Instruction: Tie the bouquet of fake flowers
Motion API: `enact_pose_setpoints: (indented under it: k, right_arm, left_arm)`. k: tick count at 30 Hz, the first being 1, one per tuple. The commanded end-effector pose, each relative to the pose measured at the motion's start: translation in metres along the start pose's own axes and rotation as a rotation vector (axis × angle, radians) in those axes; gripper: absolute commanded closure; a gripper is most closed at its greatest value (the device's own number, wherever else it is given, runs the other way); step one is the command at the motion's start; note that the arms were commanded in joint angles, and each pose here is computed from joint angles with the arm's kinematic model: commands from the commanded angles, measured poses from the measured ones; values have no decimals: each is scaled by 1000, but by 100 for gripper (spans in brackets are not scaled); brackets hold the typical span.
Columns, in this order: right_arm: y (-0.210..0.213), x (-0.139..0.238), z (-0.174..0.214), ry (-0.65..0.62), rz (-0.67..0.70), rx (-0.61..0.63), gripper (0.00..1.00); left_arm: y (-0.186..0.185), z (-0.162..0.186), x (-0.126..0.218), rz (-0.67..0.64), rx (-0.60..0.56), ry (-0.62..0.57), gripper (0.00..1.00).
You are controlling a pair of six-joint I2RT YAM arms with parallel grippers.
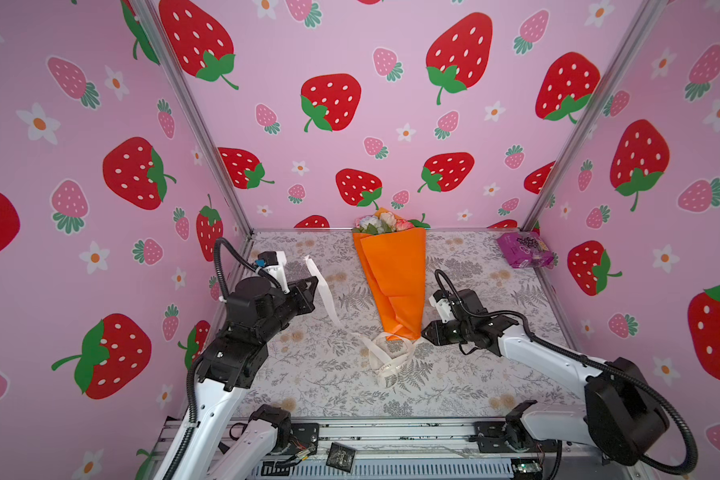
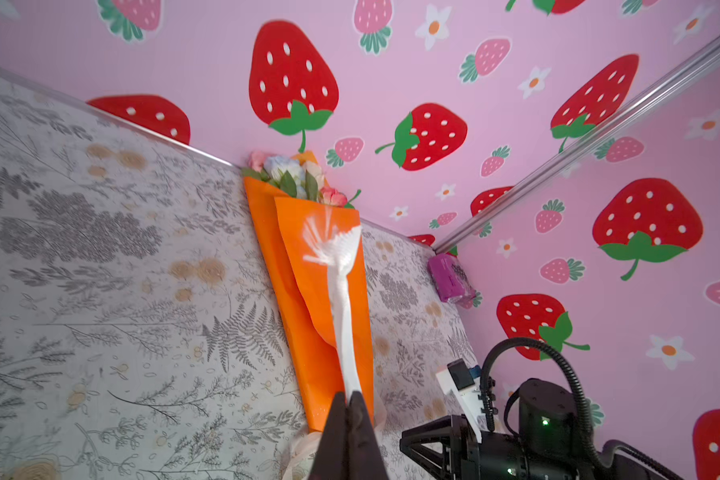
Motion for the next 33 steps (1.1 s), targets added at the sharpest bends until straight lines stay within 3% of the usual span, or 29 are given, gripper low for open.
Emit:
enact_pose_setpoints:
  k: [1,4,7,17,20,24,29,33]
  right_arm:
    - [-10,-10,12,14,84,-115,65]
    - [-13,-16,14,-11,79,-164,57]
    - [-18,-24,13,-17,112,-229,55]
    - [-23,-47,9,-21,108,-320,53]
    - [-29,-50,14,-13,138,-338,58]
    - [-33,-47,18,-14,181,-341,82]
    - [-31,-25,14,-71,228,-317,96]
    - [-26,12,5,-181,305,-287,100]
  left_arm:
    - [15,-7,31,-260,-145,-13,100]
    - [18,-19,58,-378,-229,-108,100]
    - [16,-25,69,-425,-272,-113,100]
    - [19,-13,52,-359,-207,-53,100]
    - [19,-12,48,-350,-205,-39,100]
    - [20,-11,47,-354,-208,-36,100]
    - [21,-12,49,-373,-214,-46,100]
    - [23,-13,50,-406,-224,-39,100]
Point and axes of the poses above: each gripper's point midway between its finger pads, its own x axis back along the fingers, its own y axis along the line the jaws close on, z = x × y, the point moved 9 cm from there along x, back along the fingers, and after that the axes turned 1 degree about -x, right-handed, at the moved point
